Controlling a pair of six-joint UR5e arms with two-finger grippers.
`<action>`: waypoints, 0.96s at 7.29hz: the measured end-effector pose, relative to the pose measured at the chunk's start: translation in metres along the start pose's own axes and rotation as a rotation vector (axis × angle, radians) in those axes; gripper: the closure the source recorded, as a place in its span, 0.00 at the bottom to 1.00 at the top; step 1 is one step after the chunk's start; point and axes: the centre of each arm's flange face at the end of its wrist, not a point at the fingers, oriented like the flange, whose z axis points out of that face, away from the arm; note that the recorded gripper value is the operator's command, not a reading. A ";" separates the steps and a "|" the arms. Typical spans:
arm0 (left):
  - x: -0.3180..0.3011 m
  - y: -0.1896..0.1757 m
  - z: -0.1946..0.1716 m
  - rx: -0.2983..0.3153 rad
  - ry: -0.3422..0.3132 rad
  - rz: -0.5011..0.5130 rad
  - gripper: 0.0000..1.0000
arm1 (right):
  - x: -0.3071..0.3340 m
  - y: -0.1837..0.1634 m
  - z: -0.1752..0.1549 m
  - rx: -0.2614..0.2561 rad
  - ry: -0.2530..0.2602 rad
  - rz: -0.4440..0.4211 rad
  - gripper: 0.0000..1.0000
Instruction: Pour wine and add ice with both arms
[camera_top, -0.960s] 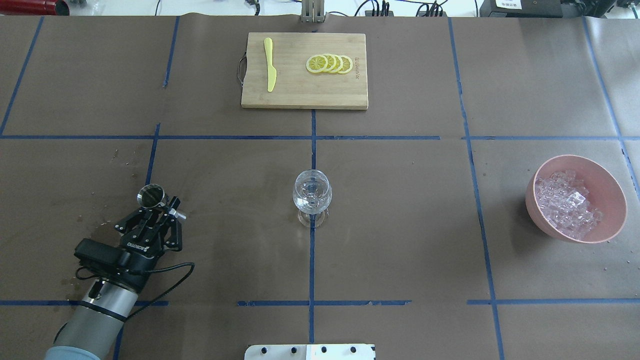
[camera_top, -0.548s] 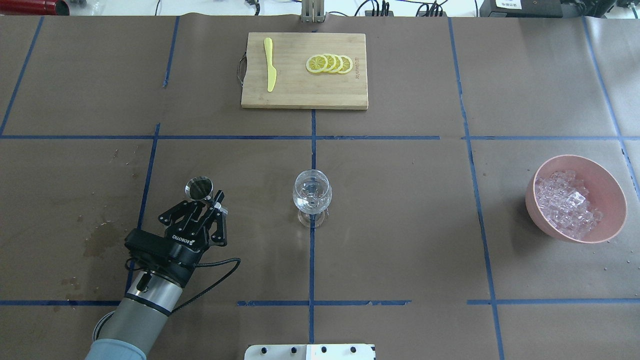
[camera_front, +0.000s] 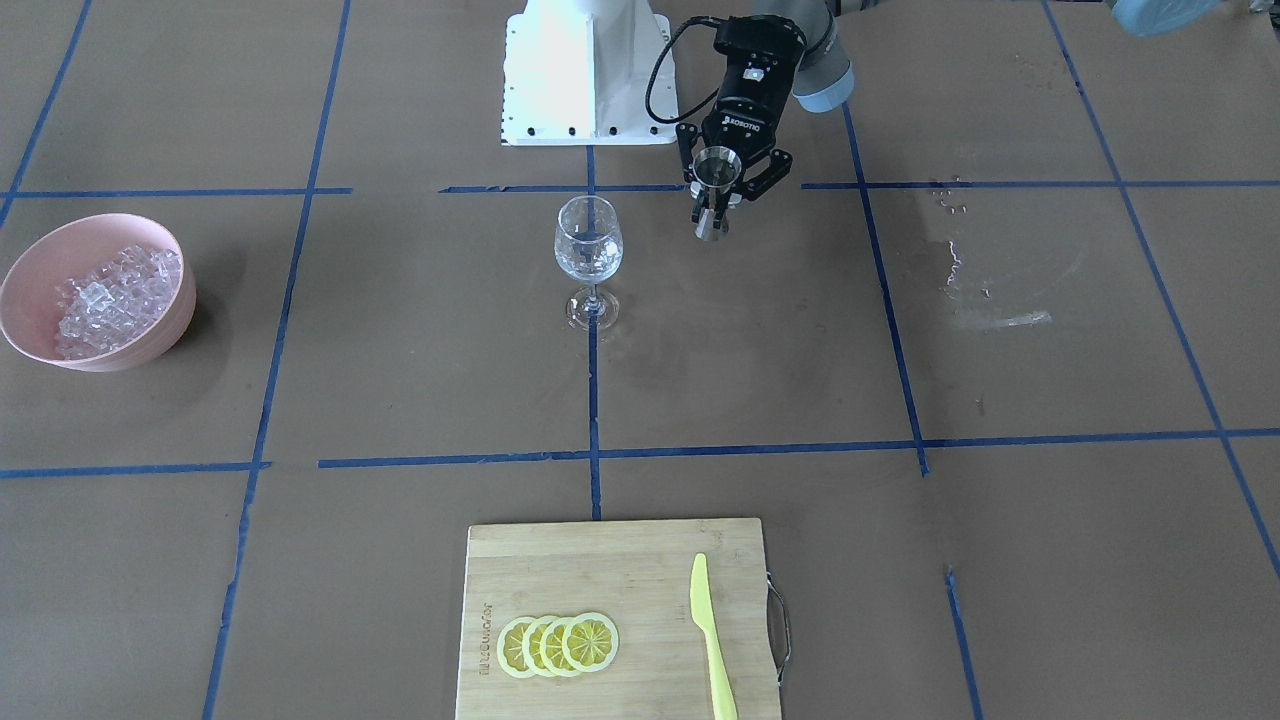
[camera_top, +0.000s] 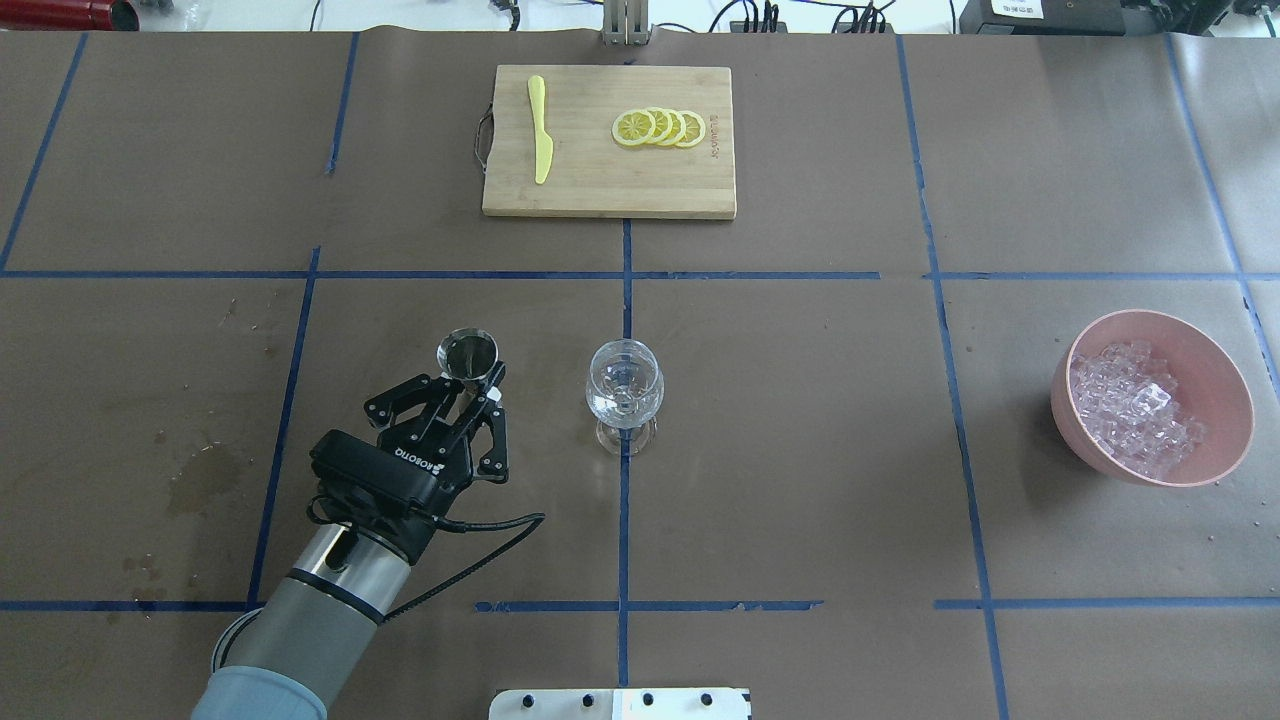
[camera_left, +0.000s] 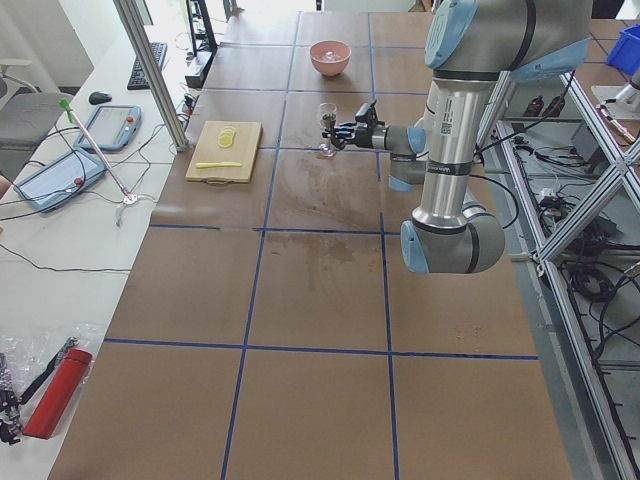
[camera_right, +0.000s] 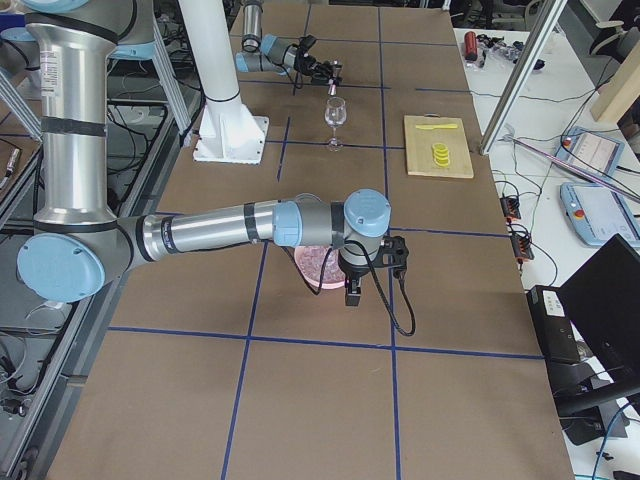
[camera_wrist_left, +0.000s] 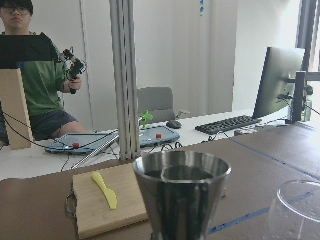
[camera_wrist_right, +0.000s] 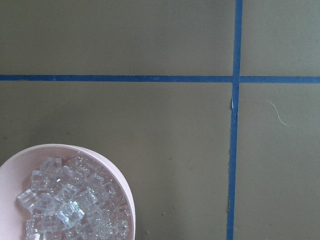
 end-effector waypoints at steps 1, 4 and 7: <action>0.008 -0.005 0.003 -0.007 0.000 0.056 1.00 | 0.000 0.000 0.000 0.001 0.000 -0.001 0.00; 0.028 -0.014 0.020 -0.084 0.045 0.181 1.00 | -0.001 -0.001 -0.001 0.002 0.000 -0.002 0.00; 0.035 -0.022 0.033 -0.143 0.064 0.357 1.00 | -0.001 -0.001 -0.001 0.003 0.000 -0.002 0.00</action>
